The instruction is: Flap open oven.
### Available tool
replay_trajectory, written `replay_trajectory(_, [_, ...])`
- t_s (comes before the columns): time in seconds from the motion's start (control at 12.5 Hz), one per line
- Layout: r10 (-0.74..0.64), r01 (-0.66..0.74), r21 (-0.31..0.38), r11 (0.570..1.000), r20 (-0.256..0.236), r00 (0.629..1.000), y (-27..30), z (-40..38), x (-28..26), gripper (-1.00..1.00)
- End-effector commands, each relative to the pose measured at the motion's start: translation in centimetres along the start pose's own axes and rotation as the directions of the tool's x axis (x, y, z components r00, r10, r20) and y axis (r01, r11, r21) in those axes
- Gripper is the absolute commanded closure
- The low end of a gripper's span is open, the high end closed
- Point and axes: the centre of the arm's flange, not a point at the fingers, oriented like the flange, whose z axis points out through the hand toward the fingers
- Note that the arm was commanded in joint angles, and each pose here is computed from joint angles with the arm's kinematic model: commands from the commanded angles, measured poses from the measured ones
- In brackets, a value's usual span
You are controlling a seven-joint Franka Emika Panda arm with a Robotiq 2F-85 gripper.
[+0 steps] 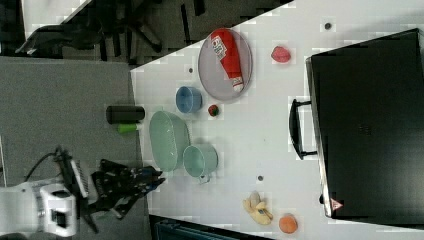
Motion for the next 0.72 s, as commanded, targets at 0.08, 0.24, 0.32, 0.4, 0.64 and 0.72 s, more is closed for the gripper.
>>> replay_trajectory(0.08, [-0.196, 0.196, -0.003, 0.981, 0.006, 0.981, 1.8, 2.1, 3.6, 0.65])
replay_trajectory(0.24, [-0.372, 0.372, 0.009, 0.928, 0.014, 0.928, 2.9, 4.7, 6.5, 0.65])
replay_trajectory(0.32, [-0.457, 0.457, 0.011, 0.889, 0.012, 0.889, 3.5, 6.0, 7.9, 0.65])
replay_trajectory(0.4, [-0.541, 0.541, 0.006, 0.841, 0.002, 0.841, 4.1, 7.2, 9.4, 0.65])
replay_trajectory(0.64, [-0.734, 0.734, -0.033, 0.679, -0.053, 0.677, 5.4, 10.1, 13.5, 0.65])
replay_trajectory(0.72, [-0.765, 0.764, -0.047, 0.644, -0.072, 0.64, 5.6, 11.1, 14.6, 0.65])
